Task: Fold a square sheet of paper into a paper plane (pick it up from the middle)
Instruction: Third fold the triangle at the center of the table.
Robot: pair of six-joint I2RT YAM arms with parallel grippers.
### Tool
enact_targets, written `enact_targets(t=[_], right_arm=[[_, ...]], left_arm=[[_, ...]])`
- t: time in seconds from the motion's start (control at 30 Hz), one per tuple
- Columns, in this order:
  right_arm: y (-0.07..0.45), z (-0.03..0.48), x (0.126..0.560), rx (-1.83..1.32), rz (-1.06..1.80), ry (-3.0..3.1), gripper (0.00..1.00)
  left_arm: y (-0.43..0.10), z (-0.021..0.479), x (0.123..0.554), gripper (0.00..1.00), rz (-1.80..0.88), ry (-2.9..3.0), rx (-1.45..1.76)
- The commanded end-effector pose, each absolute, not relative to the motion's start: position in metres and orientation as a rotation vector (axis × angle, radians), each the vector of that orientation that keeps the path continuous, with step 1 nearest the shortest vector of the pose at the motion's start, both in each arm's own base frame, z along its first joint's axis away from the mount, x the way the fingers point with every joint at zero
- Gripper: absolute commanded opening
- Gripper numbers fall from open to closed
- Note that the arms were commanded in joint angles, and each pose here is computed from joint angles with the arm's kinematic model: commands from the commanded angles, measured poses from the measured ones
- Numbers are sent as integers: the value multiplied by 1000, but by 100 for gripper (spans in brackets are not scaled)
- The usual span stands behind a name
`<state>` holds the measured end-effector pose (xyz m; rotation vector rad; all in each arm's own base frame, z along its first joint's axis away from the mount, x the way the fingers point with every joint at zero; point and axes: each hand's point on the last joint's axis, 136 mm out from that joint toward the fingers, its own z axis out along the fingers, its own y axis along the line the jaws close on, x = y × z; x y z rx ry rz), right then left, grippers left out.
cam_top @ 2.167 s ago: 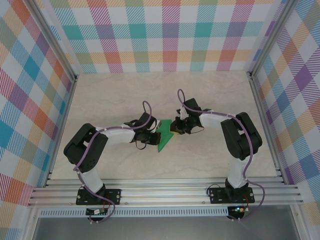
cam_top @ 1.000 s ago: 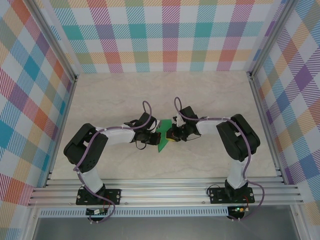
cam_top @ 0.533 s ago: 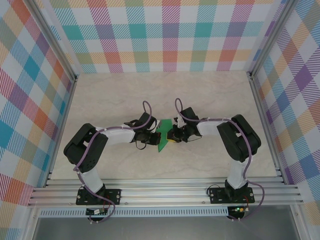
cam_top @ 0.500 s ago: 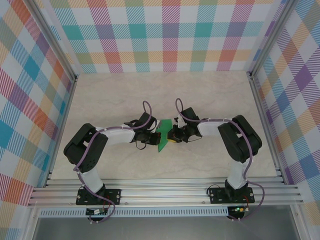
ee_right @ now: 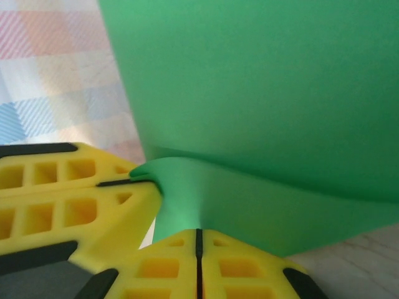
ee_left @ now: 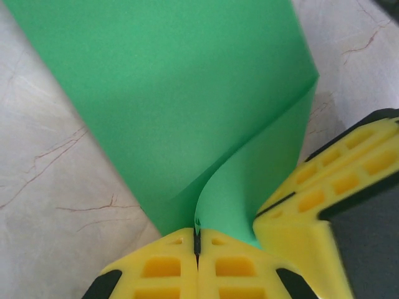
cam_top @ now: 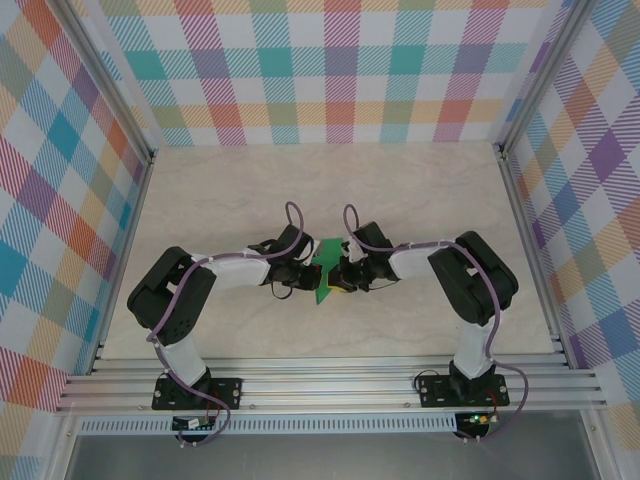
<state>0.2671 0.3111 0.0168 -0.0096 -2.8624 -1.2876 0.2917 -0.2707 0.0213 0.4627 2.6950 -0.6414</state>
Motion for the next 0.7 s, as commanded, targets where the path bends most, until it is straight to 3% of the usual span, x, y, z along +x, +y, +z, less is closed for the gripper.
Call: enact_targets(t=[0.0,0.33,0.67], right_arm=[[308,1,266,-34,-1229,-2879,8],[311,41,261,6,-1374,-2882,10],[324,24,250,7,-1333,-2873,9]], left_arm=[[-256,7,289,1,-575,2747,453],[-256,8,290,0,-569,2745,459],[-257,6,289,0,-577,2749,469]])
